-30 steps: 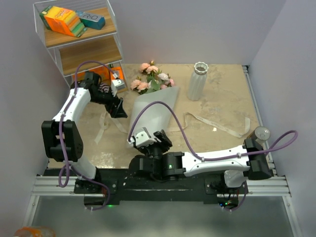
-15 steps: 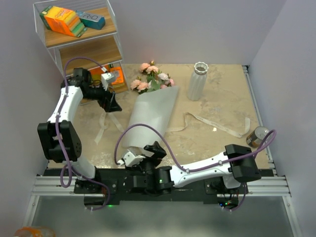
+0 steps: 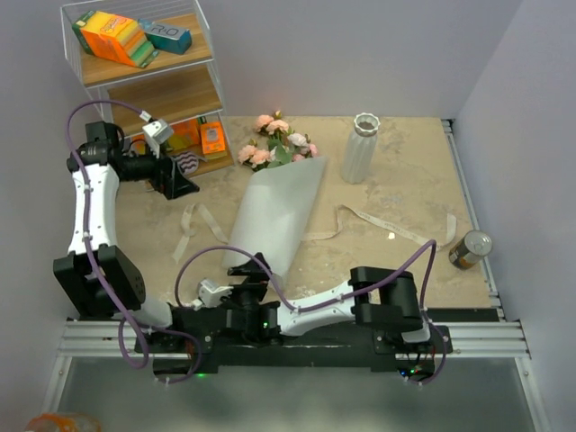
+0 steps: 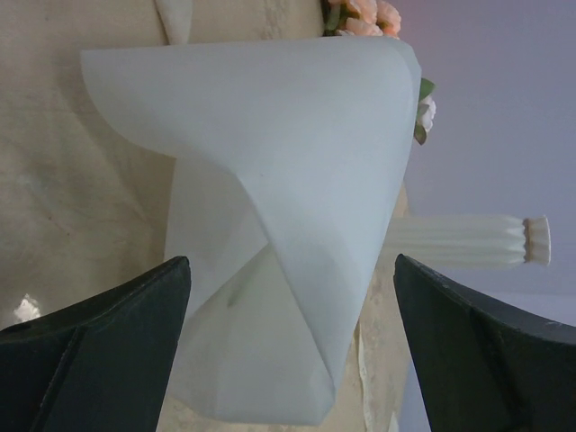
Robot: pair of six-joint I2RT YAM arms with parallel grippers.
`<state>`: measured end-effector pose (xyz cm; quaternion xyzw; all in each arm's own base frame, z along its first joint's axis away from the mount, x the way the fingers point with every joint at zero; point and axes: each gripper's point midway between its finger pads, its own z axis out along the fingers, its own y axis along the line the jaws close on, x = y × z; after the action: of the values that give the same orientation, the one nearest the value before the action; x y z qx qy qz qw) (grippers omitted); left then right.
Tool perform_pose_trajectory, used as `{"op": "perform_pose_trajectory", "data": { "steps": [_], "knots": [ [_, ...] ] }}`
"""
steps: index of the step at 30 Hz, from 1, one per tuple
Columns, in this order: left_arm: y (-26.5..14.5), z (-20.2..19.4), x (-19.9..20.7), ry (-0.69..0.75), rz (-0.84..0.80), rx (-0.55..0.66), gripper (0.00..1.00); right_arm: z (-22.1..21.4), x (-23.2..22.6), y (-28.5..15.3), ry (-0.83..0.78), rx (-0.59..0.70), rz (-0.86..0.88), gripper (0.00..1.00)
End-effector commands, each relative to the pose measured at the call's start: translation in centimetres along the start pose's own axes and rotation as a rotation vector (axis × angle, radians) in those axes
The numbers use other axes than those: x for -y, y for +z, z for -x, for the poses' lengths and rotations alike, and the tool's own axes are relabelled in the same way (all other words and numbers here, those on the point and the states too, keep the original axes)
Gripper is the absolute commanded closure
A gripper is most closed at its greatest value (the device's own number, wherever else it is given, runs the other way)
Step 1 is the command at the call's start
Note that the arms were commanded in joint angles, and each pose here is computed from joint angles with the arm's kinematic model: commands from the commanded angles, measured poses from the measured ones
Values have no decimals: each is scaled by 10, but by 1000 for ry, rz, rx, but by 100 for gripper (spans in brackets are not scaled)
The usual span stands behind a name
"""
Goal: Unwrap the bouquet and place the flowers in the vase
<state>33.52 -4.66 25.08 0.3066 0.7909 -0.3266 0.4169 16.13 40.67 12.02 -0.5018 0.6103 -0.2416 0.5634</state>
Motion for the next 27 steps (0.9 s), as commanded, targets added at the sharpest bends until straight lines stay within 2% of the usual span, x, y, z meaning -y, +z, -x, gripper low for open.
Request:
{"op": "perform_pose_trajectory", "data": {
  "steps": [1, 4, 7, 8, 10, 11, 12, 17, 19, 20, 21, 23, 24, 25, 26, 27],
  "knots": [
    [-11, 4, 9, -5, -38, 35, 1, 29, 30, 17, 61, 33, -85, 4],
    [-15, 3, 9, -14, -49, 39, 1, 29, 36, 28, 62, 18, -95, 11],
    [-20, 5, 11, -10, -56, 44, 1, 26, 42, 36, 66, -1, -112, 28],
    [-21, 5, 13, -13, -61, 43, 1, 29, 47, 36, 80, 0, -118, 39],
    [-23, 7, 13, -4, -57, 49, 1, 35, 56, 34, 113, 9, -125, 52],
    [-24, 8, 13, -1, -54, 50, 1, 43, 69, 30, 158, 22, -135, 64],
    [-24, 8, 13, 2, -53, 50, 1, 46, 77, 28, 191, 22, -147, 68],
    [-26, 11, 15, 19, -49, 50, 1, 51, 123, 14, 326, 15, -231, 69],
    [-28, 12, 16, 28, -43, 48, 1, 48, 146, 3, 442, 17, -262, 69],
    [-28, 13, 16, 35, -38, 48, 1, 40, 156, -2, 467, -5, -285, 70],
    [-29, 13, 15, 41, -34, 47, 1, 37, 172, -10, 596, 6, -300, 70],
    [-29, 14, 14, 43, -27, 45, 0, 16, 190, -22, 644, -34, -354, 74],
    [-29, 14, 13, 46, -25, 44, 1, 12, 196, -26, 751, -25, -376, 75],
    [-29, 14, 13, 43, -27, 45, 1, -1, 214, -36, 763, -33, -390, 76],
    [-29, 14, 13, 41, -27, 45, 1, -12, 222, -41, 801, -43, -434, 74],
    [-29, 15, 13, 41, -28, 46, 1, -15, 225, -45, 913, -17, -439, 71]
  ]
}}
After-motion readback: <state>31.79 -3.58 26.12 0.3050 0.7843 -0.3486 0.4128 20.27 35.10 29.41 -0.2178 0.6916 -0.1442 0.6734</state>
